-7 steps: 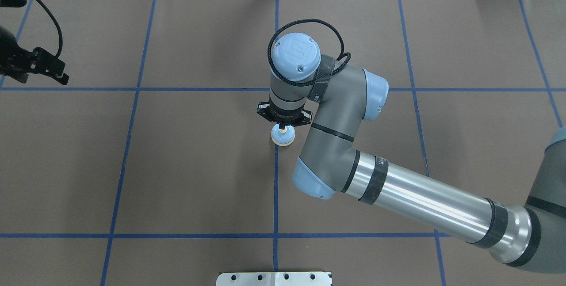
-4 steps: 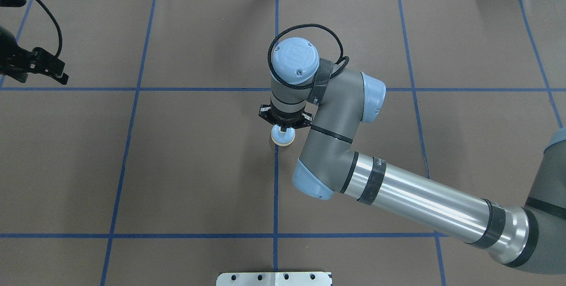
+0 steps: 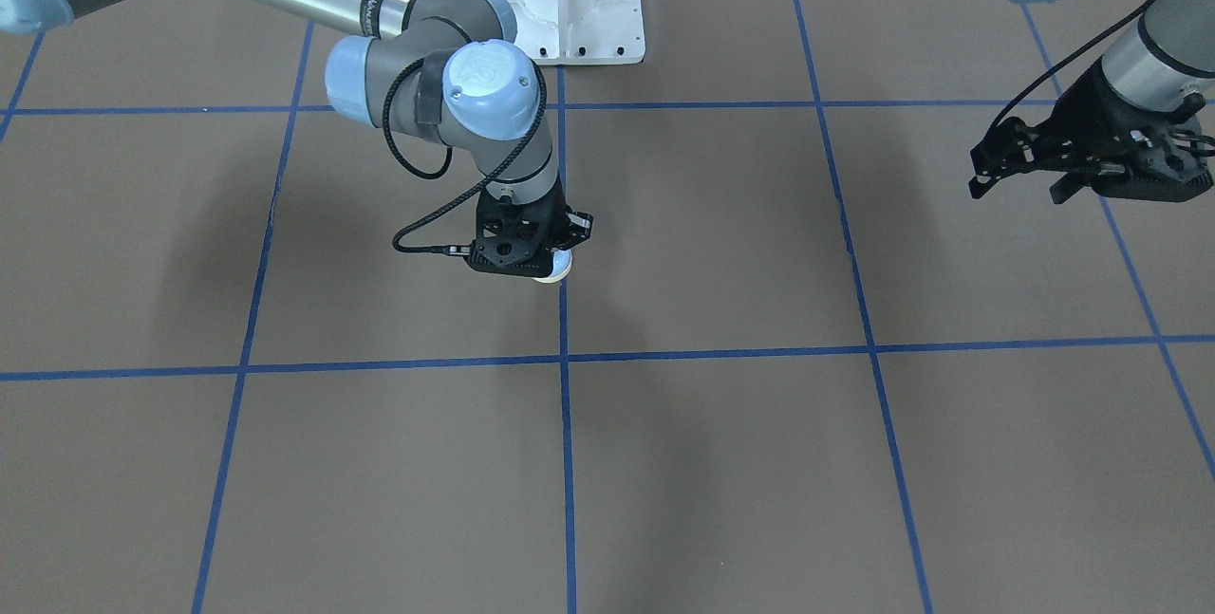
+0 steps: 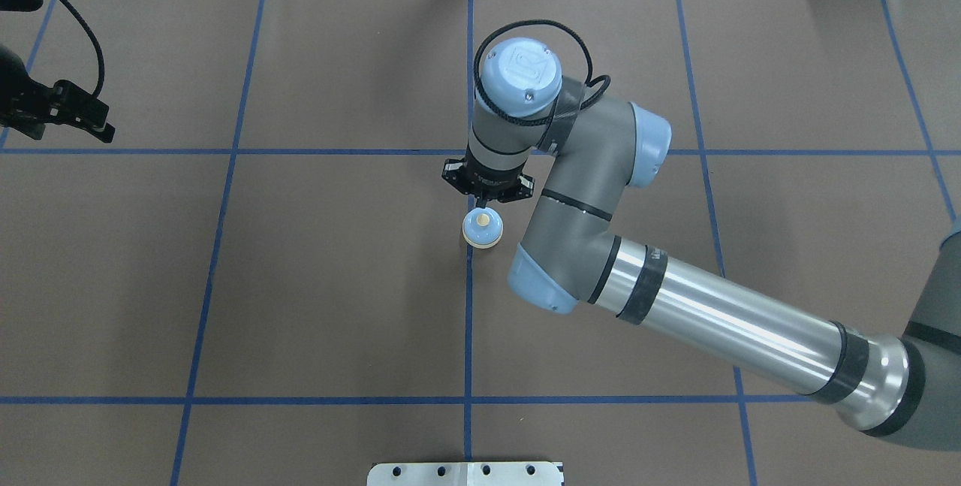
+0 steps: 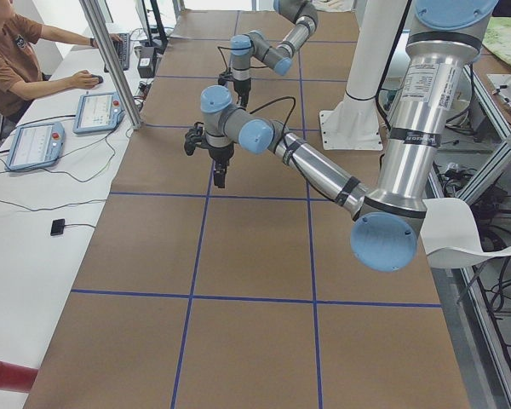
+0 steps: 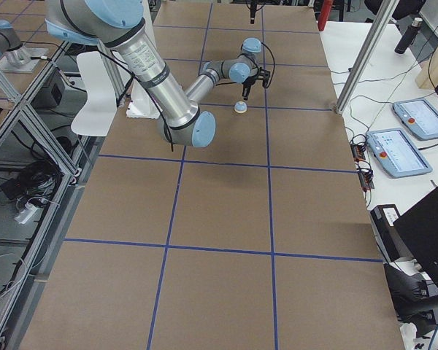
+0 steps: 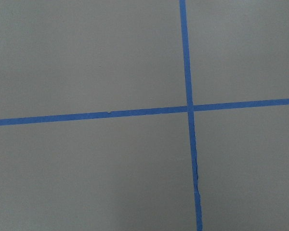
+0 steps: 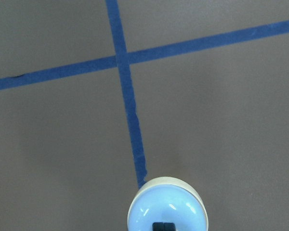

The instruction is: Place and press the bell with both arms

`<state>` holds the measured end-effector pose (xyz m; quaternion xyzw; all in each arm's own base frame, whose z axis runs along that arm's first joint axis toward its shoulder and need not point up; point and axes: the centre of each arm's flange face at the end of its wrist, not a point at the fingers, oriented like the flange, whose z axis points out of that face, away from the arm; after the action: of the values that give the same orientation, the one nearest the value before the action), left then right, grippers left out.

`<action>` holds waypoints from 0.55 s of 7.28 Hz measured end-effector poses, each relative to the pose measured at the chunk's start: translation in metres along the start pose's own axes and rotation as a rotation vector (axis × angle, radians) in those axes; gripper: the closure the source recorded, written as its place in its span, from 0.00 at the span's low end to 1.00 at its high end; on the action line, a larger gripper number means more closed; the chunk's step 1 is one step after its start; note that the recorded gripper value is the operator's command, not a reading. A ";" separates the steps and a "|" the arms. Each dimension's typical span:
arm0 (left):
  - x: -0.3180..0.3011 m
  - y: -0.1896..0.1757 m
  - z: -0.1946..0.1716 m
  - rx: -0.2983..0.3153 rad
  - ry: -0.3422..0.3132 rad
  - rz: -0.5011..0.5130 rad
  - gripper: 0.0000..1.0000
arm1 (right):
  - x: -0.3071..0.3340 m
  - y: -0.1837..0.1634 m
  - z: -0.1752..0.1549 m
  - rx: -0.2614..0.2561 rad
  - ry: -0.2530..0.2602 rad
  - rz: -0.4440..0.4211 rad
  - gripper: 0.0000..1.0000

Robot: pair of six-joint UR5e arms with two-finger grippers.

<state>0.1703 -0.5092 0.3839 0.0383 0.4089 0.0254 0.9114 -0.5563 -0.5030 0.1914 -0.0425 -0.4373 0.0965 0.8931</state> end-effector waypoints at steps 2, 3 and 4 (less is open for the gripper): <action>-0.005 0.003 0.003 -0.005 -0.005 0.002 0.01 | 0.085 -0.033 -0.051 0.023 -0.027 -0.038 1.00; -0.012 0.007 0.006 -0.013 -0.010 0.017 0.01 | 0.139 -0.050 -0.077 0.046 -0.014 -0.086 1.00; -0.024 0.011 0.009 -0.018 -0.022 0.044 0.01 | 0.198 -0.068 -0.100 0.059 0.005 -0.136 1.00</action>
<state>0.1608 -0.5002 0.4084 0.0391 0.3978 0.0487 0.9153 -0.3497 -0.5276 0.2935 0.0133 -0.4337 0.0484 0.8997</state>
